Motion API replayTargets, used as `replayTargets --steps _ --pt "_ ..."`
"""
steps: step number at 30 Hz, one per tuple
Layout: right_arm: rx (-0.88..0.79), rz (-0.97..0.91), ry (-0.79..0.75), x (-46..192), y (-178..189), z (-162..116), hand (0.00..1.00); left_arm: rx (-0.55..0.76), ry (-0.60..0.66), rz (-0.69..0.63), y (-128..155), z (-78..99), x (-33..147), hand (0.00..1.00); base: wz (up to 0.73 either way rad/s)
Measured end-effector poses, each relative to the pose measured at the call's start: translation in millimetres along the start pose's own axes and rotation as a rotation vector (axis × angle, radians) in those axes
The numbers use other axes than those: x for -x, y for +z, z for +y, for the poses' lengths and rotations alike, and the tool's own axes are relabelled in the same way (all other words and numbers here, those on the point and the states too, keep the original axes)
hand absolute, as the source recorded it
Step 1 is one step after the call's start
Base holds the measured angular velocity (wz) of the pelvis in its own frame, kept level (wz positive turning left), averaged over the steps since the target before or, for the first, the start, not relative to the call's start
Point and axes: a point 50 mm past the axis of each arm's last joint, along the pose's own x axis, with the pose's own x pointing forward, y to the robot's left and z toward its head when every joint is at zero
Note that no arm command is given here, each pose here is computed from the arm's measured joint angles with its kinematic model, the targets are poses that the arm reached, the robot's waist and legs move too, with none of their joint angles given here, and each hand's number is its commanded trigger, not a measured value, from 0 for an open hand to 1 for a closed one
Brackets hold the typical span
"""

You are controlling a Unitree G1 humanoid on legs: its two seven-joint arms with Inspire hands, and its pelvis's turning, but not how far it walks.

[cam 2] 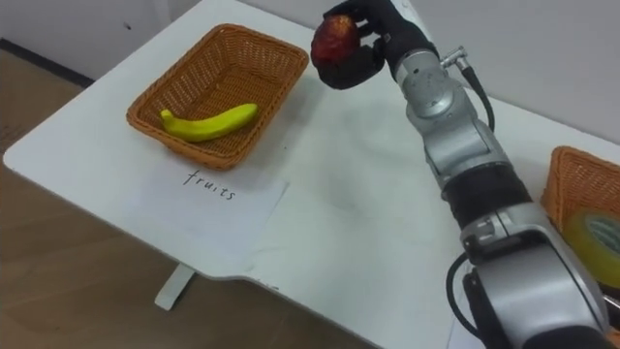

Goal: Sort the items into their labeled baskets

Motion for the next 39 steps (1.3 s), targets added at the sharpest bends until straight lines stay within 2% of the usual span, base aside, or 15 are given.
replayTargets --steps 8,15,28,39 --pt "0.059 -0.041 0.06 -1 11 18 1.0 -0.009 -0.008 0.011 -3 -0.4 -0.2 0.0 0.01" --pt "0.081 -0.006 0.094 -1 8 30 1.0 -0.008 -0.003 -0.008 2 1.1 0.2 0.0 0.01" --pt "0.099 0.074 0.13 0 -6 41 1.0 -0.011 -0.015 0.019 -3 0.3 0.6 0.0 0.07" --pt "0.111 0.142 0.127 -5 -17 38 1.0 -0.032 -0.015 0.001 1 2.0 -0.2 0.0 0.03"
